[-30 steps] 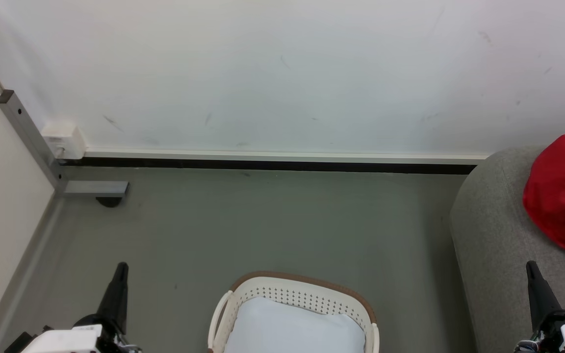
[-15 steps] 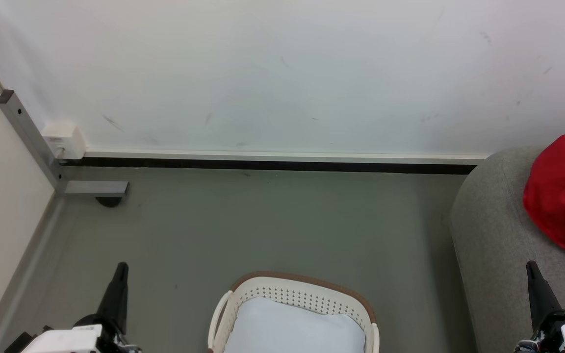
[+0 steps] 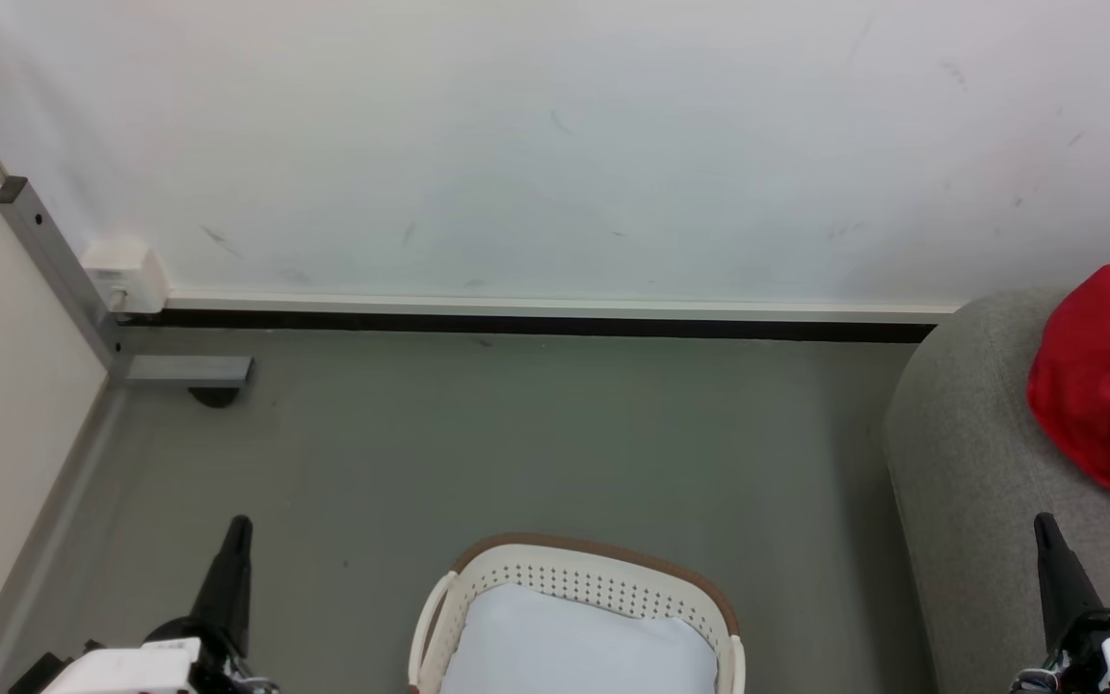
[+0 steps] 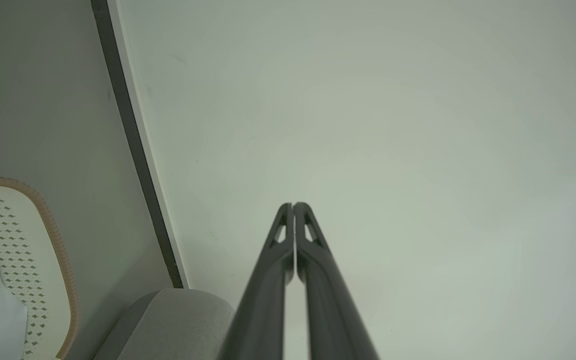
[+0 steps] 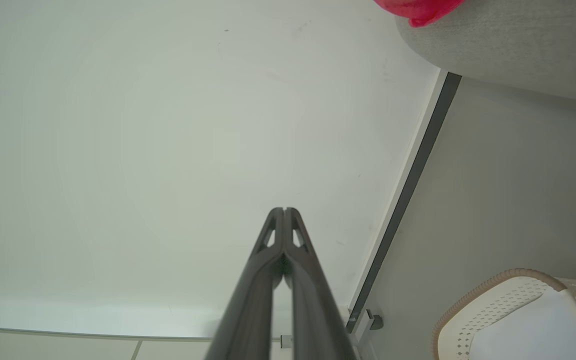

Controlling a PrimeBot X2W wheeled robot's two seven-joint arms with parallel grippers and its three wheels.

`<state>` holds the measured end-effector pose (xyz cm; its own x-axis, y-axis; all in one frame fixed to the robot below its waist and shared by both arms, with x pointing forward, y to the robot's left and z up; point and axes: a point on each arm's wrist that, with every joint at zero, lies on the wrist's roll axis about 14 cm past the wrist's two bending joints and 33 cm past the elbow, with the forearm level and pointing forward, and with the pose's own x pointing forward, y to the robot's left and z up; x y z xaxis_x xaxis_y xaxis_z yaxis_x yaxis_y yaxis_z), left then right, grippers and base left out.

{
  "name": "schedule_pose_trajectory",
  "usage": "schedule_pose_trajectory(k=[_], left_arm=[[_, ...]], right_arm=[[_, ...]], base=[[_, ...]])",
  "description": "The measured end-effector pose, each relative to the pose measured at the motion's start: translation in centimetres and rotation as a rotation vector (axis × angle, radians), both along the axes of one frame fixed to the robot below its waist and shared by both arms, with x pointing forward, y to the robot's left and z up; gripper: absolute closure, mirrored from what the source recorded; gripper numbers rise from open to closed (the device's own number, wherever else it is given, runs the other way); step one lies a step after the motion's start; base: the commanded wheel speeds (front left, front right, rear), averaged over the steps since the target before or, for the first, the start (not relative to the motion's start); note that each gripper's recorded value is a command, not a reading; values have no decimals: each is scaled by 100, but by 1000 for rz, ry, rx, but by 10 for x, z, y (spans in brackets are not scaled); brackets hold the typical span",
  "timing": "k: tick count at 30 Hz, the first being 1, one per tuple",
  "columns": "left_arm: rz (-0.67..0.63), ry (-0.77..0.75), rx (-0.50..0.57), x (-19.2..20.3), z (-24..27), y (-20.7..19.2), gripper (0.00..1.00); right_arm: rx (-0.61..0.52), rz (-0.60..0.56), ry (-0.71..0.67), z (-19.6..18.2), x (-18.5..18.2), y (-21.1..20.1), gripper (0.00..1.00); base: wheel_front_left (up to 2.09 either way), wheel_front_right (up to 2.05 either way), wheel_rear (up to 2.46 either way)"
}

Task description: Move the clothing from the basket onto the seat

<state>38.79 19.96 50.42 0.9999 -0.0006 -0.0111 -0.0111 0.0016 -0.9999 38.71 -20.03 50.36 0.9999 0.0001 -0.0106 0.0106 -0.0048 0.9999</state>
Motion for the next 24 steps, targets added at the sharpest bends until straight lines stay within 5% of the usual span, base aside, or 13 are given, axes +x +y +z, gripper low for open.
schedule_pose_trajectory(k=[24], left_arm=[[0,0,0,0,0,0,100]], right_arm=[[1,-1,0,0,0,0,100]], base=[[0,0,0]])
